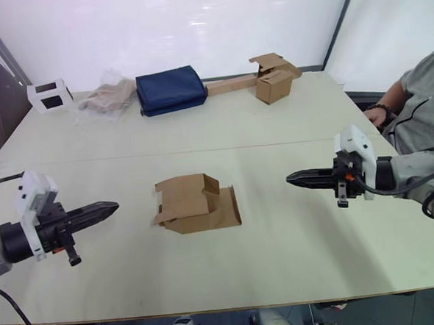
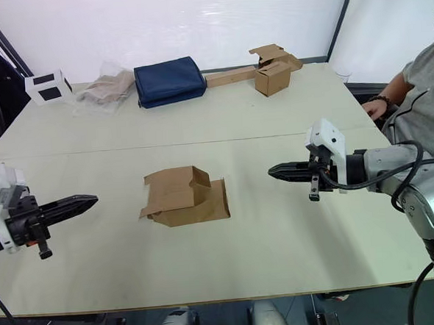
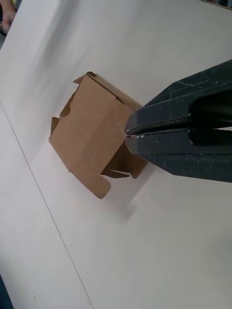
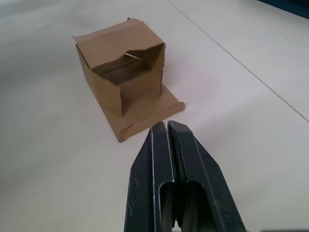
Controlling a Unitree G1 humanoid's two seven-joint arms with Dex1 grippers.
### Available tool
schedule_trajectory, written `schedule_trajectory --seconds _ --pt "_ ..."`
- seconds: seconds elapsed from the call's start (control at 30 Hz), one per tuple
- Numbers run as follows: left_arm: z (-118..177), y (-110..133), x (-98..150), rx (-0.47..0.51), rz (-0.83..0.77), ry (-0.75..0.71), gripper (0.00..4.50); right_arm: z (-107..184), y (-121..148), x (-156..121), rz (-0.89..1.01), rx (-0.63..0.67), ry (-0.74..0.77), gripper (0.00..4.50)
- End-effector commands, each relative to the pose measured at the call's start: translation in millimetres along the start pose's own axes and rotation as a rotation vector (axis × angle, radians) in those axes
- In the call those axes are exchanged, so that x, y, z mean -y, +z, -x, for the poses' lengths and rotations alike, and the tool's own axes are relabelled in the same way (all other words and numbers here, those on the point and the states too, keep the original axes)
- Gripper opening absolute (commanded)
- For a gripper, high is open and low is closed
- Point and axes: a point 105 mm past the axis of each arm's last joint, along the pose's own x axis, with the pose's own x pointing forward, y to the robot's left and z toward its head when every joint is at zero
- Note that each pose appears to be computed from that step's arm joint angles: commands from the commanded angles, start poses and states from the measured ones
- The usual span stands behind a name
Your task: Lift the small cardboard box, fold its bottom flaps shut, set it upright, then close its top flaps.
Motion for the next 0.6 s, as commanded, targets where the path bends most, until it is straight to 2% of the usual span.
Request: schedule_trajectory --seconds 0.03,0.37,0.6 --pt "-2.1 6.8 2.0 0.022 -0.035 -0.007 0.04 6.0 10.4 1.0 0.044 0.013 -0.019 0.00" --pt "-16.6 2.6 0.4 0.009 -0.011 -0.062 0.04 15.0 10.3 -0.4 0.015 0.001 -0.067 0.00" --pt "-22.7 3.1 -7.1 -0.007 0.013 -0.031 0.04 16.7 11.2 1.8 0.005 0.015 -0.101 0.00"
